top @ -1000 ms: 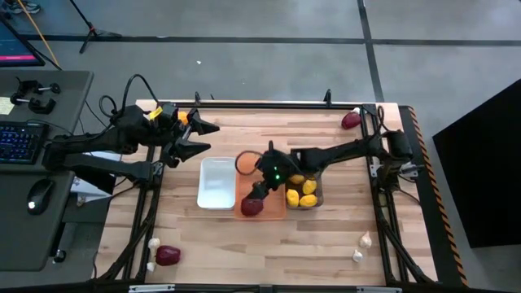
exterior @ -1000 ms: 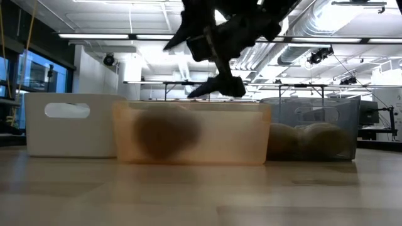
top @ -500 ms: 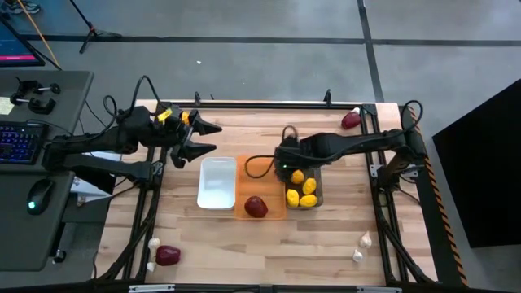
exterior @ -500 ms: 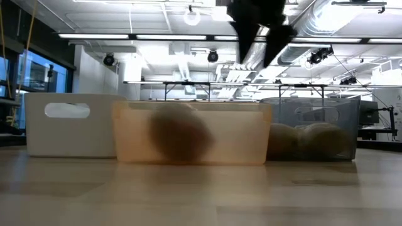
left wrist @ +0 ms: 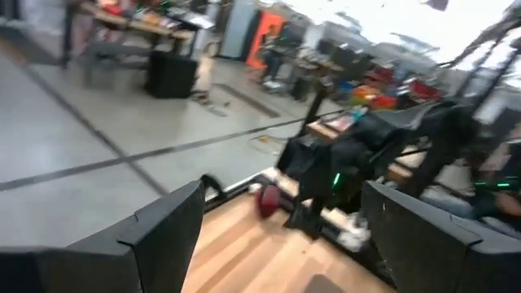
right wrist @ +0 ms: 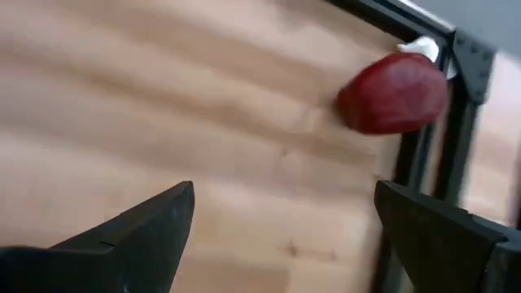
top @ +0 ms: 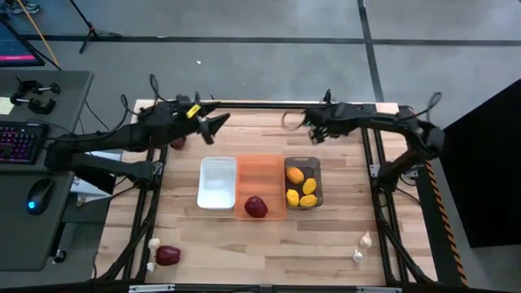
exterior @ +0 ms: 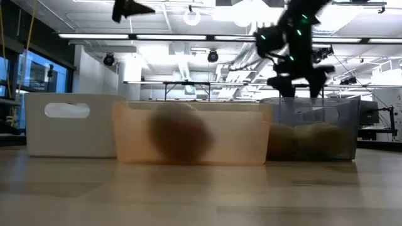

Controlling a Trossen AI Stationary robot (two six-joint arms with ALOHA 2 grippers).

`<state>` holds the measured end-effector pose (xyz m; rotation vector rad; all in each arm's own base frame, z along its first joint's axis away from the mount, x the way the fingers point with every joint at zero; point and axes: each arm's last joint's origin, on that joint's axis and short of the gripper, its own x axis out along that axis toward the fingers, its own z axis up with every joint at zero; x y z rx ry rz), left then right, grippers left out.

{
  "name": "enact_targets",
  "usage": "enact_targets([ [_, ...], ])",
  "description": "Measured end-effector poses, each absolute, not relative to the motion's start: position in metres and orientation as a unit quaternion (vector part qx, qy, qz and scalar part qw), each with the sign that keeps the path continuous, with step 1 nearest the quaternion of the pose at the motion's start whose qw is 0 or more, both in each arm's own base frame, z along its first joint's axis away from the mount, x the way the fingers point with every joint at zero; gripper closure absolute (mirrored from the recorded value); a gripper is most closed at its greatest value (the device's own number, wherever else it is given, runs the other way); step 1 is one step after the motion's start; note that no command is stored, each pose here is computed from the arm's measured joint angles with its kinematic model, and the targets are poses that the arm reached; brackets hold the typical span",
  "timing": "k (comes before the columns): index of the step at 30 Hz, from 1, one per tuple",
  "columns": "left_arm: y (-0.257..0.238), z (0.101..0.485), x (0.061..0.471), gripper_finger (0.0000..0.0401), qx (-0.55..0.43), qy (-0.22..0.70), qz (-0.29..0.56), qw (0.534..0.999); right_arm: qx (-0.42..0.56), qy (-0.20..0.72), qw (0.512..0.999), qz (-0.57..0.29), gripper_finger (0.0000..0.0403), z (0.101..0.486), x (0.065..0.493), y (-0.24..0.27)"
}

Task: Sort produce into baskets
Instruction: Put the red apple into the orange bin

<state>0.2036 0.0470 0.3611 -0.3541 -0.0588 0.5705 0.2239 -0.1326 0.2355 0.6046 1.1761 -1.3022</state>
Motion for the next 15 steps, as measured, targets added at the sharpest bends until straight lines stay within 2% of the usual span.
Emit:
enact_targets([
  [6, 0.078, 0.350, 0.224, 0.0082, -0.219, -0.052, 0.317, 0.921, 0.353, 0.382, 0.576, -0.631, 0.0034, 0.216, 0.177, -0.169],
  [11, 0.109, 0.354, 0.239, 0.0082, -0.218, -0.047, 0.318, 0.922, 0.357, 0.328, 0.564, -0.669, 0.0034, 0.211, 0.161, -0.184],
  [15, 0.139, 0.356, 0.248, 0.0082, -0.203, -0.026, 0.295, 0.933, 0.337, 0.303, 0.523, -0.722, 0.0034, 0.208, 0.155, -0.189],
])
